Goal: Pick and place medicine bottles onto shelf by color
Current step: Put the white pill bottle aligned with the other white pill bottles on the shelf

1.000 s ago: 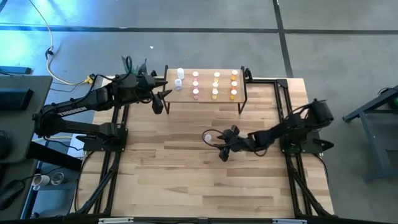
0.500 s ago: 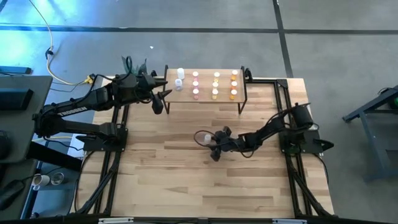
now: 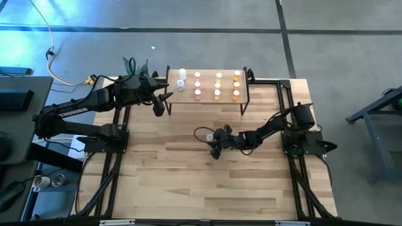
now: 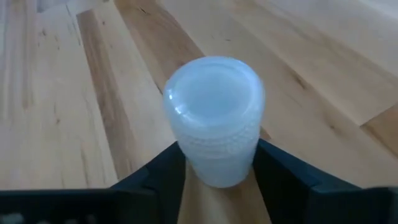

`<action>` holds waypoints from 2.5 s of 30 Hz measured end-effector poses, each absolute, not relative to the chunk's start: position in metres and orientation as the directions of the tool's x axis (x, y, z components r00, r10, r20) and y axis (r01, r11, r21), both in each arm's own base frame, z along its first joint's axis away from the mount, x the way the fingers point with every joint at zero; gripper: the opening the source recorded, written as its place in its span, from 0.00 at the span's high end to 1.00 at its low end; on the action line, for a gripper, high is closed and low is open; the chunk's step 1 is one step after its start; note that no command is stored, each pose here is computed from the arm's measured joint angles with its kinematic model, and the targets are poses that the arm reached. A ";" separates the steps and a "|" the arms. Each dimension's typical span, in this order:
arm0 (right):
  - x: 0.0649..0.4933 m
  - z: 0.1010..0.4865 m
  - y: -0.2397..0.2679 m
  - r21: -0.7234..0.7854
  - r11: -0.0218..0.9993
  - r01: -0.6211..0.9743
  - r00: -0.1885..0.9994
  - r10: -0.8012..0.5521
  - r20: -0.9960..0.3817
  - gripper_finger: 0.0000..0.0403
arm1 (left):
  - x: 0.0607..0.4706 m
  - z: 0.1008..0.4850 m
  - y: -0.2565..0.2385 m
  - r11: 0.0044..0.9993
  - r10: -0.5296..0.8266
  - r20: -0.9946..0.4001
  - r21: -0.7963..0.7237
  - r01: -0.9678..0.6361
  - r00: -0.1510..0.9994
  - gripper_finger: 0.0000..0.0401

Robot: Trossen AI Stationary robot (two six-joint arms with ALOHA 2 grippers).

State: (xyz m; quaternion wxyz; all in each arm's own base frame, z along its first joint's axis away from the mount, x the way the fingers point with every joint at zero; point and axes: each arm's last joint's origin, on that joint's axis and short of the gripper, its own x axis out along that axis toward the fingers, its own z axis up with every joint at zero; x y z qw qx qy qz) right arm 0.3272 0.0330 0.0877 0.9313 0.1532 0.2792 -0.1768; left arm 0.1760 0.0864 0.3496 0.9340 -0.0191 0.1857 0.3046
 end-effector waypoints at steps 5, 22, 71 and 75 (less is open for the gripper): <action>0.329 0.089 0.035 0.238 0.895 0.377 0.803 -0.187 -0.566 0.72 | 0.176 0.348 0.086 0.823 0.546 -0.377 0.075 -0.563 0.748 0.53; 0.382 0.147 0.041 0.470 0.843 0.260 0.794 0.091 -0.602 0.71 | 0.176 0.336 0.071 0.945 0.215 -0.505 -0.110 -0.309 0.836 0.53; 0.426 0.258 0.025 0.379 0.924 -0.052 0.733 0.293 -0.613 0.70 | 0.255 0.290 0.006 0.972 -0.058 -0.625 -0.213 -0.098 0.779 0.53; 0.426 0.258 0.025 0.379 0.924 -0.052 0.733 0.293 -0.613 0.70 | 0.257 0.288 0.006 0.969 -0.058 -0.633 -0.223 -0.110 0.772 0.53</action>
